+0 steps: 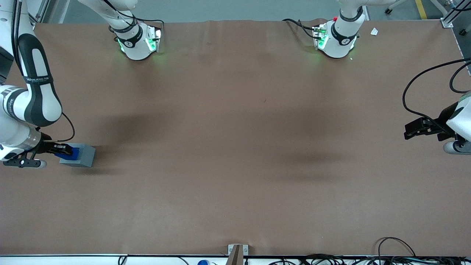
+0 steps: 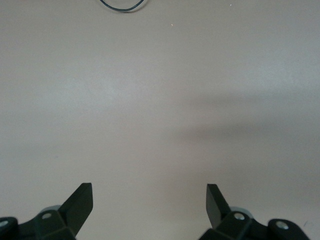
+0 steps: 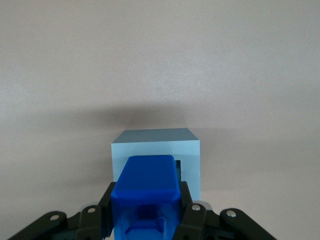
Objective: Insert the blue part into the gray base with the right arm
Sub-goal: 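Lower the blue cube into the gray base's opening with the right gripper, then open the right gripper and raise it away from the base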
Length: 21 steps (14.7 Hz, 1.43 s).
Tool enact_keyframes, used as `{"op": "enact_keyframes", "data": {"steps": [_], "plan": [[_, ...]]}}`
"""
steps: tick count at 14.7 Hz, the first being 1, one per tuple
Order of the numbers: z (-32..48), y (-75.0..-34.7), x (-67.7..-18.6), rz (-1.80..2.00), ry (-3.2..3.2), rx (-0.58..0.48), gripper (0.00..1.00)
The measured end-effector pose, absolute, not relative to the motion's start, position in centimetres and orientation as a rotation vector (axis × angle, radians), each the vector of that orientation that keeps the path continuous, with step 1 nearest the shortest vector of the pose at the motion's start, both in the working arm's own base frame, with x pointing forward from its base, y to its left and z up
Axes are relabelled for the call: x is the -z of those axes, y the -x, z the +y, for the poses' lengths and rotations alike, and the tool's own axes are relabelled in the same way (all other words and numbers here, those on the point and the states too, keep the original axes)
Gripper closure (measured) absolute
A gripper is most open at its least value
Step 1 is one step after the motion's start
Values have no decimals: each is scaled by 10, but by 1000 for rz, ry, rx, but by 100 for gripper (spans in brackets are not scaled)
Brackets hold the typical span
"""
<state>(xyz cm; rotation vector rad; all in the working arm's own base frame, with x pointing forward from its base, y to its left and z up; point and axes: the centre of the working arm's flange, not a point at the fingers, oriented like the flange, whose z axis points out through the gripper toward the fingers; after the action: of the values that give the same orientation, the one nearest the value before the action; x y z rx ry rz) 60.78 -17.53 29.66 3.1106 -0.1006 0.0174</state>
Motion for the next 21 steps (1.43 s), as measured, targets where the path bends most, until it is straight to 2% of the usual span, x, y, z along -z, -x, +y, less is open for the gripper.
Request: {"op": "enact_keyframes", "data": {"steps": [14, 16, 19, 21], "plan": [[-181, -600, -288, -118, -3113, 13, 49], [-181, -600, -289, -118, -3113, 11, 34], [-181, -602, -292, -118, -3111, -2, 5], [-182, -604, -296, -118, -3110, -6, 0]]}}
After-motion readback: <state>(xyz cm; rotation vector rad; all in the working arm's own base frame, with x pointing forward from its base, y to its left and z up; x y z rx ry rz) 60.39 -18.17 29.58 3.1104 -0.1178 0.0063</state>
